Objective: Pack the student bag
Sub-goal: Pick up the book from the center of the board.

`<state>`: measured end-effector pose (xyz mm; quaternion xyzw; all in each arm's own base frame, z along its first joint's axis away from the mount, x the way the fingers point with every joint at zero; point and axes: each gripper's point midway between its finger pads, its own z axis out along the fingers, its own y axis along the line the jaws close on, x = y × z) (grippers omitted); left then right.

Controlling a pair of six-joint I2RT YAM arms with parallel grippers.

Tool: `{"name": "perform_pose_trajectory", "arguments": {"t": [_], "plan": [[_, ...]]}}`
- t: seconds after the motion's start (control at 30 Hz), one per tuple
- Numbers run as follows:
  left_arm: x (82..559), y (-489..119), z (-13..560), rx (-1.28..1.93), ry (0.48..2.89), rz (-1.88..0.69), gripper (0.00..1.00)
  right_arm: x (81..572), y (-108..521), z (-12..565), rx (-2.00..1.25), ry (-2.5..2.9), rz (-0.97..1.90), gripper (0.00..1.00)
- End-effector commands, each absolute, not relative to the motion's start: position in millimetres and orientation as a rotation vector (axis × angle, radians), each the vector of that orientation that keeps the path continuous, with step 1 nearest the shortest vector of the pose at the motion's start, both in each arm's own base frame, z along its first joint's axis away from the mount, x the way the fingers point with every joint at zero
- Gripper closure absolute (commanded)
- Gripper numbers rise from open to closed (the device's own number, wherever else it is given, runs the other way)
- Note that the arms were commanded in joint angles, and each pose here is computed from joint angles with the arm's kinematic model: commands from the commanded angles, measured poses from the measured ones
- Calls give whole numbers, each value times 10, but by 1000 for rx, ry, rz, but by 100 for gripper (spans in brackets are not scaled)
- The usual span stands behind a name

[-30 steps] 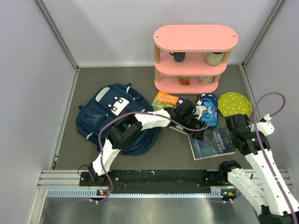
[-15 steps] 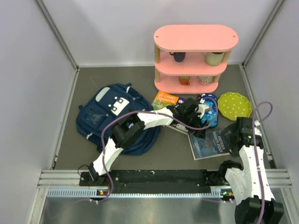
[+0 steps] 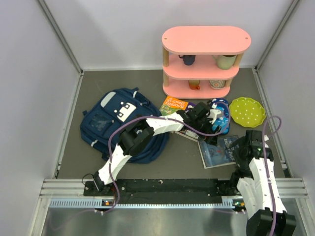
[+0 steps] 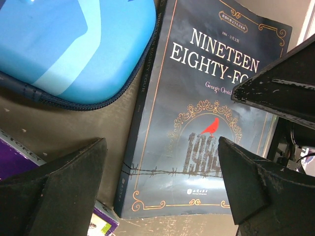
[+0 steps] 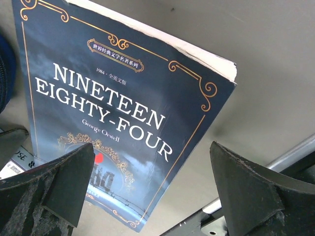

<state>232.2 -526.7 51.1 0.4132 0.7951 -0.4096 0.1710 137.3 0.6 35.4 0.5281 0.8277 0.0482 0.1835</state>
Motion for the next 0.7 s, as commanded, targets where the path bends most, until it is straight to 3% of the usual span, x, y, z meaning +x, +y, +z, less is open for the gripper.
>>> {"name": "perform_pose_trajectory", "arguments": {"t": [0.0, 0.1, 0.17, 0.4, 0.43, 0.5, 0.63, 0.67], "plan": [[2242, -5263, 384, 1204, 2288, -1188, 2, 1456, 9, 273, 1506, 2307, 169, 1], [2176, -5286, 350, 1206, 2301, -1218, 4, 1446, 35, 183, 1528, 2300, 187, 2], [2133, -5291, 305, 1217, 2309, -1220, 5, 1473, 29, 167, 1525, 2275, 198, 16], [1992, -5310, 236, 1252, 2322, -1241, 6, 1644, 5, 441, 1439, 2131, 287, 46], [1980, -5312, 224, 1255, 2325, -1242, 6, 1670, 3, 496, 1422, 2106, 303, 54], [1977, -5324, 231, 1256, 2322, -1251, 7, 1691, 19, 547, 1399, 2099, 323, 60], [1972, -5333, 235, 1259, 2319, -1259, 8, 1721, 10, 617, 1372, 2092, 325, 88], [1967, -5328, 233, 1261, 2323, -1260, 8, 1735, 53, 655, 1359, 2096, 359, 90]]}}
